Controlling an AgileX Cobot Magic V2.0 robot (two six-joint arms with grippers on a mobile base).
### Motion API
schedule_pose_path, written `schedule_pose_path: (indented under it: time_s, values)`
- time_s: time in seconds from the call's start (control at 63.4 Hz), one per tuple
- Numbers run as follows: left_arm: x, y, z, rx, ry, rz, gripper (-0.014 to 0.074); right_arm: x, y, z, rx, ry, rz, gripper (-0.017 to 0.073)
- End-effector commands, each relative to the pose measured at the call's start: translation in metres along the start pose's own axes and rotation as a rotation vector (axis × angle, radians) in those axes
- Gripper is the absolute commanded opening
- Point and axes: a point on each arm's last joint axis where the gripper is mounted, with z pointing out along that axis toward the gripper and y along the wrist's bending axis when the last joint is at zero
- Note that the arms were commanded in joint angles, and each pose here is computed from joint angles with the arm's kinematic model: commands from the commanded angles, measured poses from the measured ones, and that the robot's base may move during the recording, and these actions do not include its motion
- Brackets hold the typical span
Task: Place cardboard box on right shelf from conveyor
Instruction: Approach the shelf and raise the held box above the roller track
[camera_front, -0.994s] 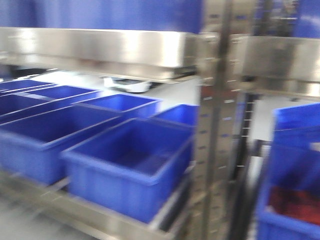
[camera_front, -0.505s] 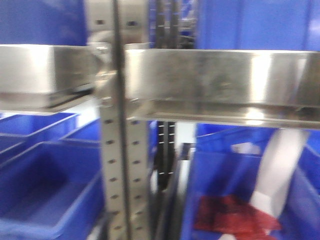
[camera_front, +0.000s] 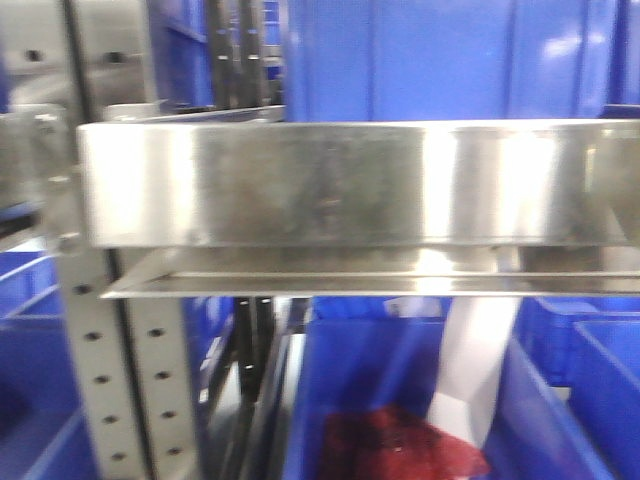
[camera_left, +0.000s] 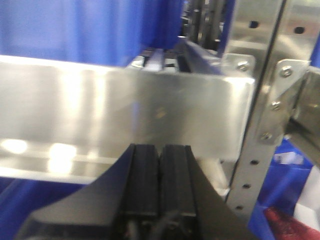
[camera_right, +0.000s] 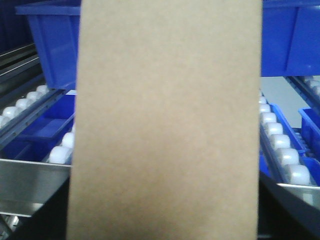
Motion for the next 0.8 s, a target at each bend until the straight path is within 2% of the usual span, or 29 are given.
schedule_pose_path:
  time_s: [0.0,0.789]
  values:
    - [-0.0092,-0.0003,-0.0015,0.005,-0.098,-0.010,-0.0119,-0.0166,0.0017,-0.0015,-0.008,-0.110,-0.022,0.0195]
    - [-0.0092,-0.0003,-0.0015,0.005,-0.098,-0.010,-0.0119,-0.0166,0.0017,-0.0015,-0.008,-0.110,-0.022,0.0195]
